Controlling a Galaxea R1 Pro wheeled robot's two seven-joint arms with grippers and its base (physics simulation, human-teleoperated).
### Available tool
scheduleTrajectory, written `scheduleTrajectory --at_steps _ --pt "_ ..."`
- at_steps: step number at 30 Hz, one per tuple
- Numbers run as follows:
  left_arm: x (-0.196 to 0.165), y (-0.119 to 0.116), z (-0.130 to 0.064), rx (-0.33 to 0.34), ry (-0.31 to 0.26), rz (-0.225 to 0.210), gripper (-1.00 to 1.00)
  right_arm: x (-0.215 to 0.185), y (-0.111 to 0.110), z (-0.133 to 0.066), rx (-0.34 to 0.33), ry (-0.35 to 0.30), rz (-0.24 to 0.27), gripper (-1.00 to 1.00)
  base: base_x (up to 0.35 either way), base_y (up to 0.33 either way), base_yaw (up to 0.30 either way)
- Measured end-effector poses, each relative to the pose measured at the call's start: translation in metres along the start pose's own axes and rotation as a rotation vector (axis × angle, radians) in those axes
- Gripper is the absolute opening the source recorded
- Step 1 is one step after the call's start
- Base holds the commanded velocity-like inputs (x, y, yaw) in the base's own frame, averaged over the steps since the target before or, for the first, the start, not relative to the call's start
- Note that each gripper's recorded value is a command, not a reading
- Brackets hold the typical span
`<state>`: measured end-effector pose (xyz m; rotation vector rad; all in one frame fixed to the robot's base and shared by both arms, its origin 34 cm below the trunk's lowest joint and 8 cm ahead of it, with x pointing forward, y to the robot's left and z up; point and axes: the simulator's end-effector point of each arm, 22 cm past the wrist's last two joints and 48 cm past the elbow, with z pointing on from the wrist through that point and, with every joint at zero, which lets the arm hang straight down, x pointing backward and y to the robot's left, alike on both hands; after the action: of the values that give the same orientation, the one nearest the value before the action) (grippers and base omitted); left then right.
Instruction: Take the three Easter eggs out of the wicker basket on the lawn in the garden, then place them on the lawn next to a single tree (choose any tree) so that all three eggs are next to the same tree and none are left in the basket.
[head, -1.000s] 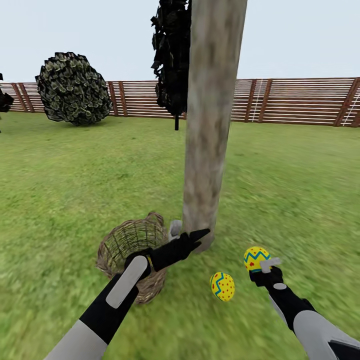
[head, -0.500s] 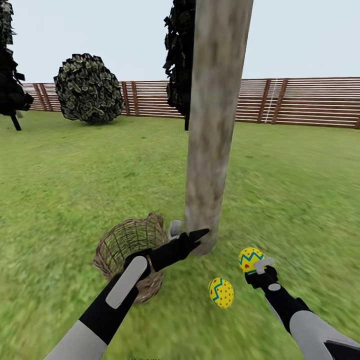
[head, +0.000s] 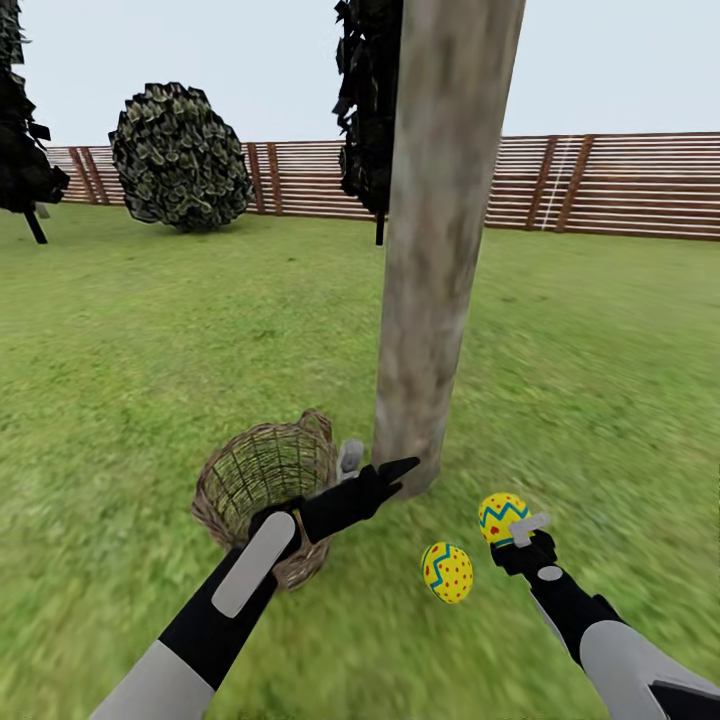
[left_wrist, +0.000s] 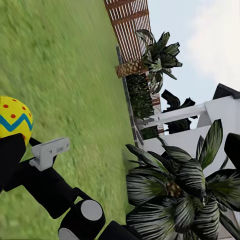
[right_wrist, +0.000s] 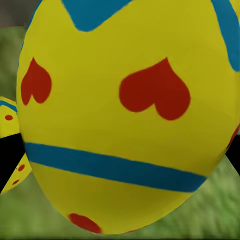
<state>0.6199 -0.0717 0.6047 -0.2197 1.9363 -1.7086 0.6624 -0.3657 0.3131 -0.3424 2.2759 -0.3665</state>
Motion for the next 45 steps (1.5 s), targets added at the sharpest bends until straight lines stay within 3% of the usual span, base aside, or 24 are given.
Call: scheduleTrajectory --at_steps 14,17,19,21,27,45 --pt "0.006 0.033 0.004 -0.028 0.009 -0.048 1.00 0.024 0.014 0.016 -0.015 0.068 0.000 -1.00 0.000 0.000 0.000" --pt "0.007 0.040 0.005 -0.034 0.011 -0.059 1.00 0.031 0.009 0.021 -0.003 0.153 -0.001 -1.00 0.000 0.000 0.000" --pt "0.008 0.044 0.006 -0.038 0.012 -0.067 1.00 0.036 0.013 0.023 -0.007 0.176 -0.002 -1.00 0.000 0.000 0.000" --pt "0.009 0.049 0.006 -0.042 0.014 -0.074 1.00 0.036 0.027 0.025 -0.024 0.181 0.002 -1.00 0.000 0.000 0.000" --pt "0.012 0.062 0.008 -0.054 0.017 -0.095 1.00 0.056 0.041 0.028 -0.048 0.220 -0.002 -1.00 0.000 0.000 0.000" --pt "0.022 0.098 0.011 -0.084 0.028 -0.150 1.00 0.093 0.049 0.040 -0.052 0.279 -0.012 -1.00 0.000 0.000 0.000"
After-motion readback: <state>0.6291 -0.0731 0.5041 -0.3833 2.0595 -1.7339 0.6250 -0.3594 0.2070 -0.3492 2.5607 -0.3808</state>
